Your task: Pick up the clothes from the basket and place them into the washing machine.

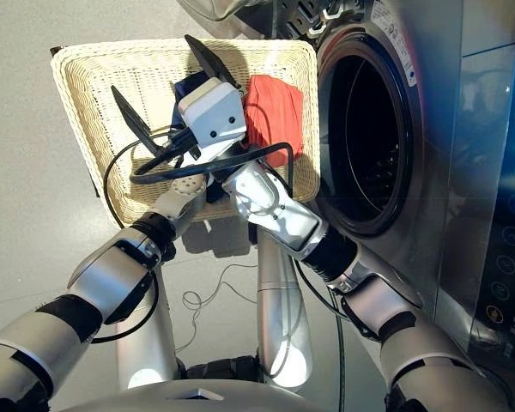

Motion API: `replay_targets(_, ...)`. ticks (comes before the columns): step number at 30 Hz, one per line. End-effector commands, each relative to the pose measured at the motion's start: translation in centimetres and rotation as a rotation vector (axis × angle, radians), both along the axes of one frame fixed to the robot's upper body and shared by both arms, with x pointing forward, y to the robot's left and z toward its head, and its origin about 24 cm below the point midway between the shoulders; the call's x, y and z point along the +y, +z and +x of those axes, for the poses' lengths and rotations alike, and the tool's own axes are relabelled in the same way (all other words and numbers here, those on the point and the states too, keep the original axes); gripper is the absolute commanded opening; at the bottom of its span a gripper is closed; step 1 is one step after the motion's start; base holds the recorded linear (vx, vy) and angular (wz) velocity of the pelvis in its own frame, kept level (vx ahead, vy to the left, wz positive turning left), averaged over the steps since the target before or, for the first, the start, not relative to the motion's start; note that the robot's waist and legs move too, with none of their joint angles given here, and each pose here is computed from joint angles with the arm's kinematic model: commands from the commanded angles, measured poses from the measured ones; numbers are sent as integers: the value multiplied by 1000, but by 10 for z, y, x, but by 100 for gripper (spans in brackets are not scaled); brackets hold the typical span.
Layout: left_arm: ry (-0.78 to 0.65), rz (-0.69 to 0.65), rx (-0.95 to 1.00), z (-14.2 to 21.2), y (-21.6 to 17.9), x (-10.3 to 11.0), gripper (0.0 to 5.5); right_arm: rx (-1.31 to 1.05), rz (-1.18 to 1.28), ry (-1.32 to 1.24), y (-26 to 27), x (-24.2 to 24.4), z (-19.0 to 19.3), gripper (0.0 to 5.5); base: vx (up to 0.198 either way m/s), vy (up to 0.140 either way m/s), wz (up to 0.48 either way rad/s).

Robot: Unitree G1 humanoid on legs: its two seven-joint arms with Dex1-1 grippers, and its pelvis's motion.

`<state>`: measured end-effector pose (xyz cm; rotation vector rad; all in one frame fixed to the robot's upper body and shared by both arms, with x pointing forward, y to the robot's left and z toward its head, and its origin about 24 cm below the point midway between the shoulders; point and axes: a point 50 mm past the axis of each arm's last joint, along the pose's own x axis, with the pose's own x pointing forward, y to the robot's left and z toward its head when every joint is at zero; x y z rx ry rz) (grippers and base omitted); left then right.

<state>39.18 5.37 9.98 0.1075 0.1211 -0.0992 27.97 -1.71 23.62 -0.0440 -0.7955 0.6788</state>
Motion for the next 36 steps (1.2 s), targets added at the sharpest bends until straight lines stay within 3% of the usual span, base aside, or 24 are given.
replay_targets(1,39,29,32,1,-6,4,0,-110,134,69,28,-4,-21,550,0,0,0)
replay_targets(12,-43,-6,-168,-12,7,-3,0,16,98,-426,-21,-81,24,550,0,0,0)
replay_targets(14,-47,-66,-251,-26,7,12,0,47,93,-533,-38,-104,24,550,61,-24,117)
replay_targets(18,-106,-50,-421,-52,21,38,0,82,71,-615,-57,-124,20,550,61,-8,59)
replay_targets(27,-183,-111,-683,-100,57,72,0,150,-13,-578,-83,-134,9,550,80,23,65)
replay_targets(36,-379,-179,-813,-128,87,82,0,213,-130,-287,-89,-110,-4,550,94,26,3)
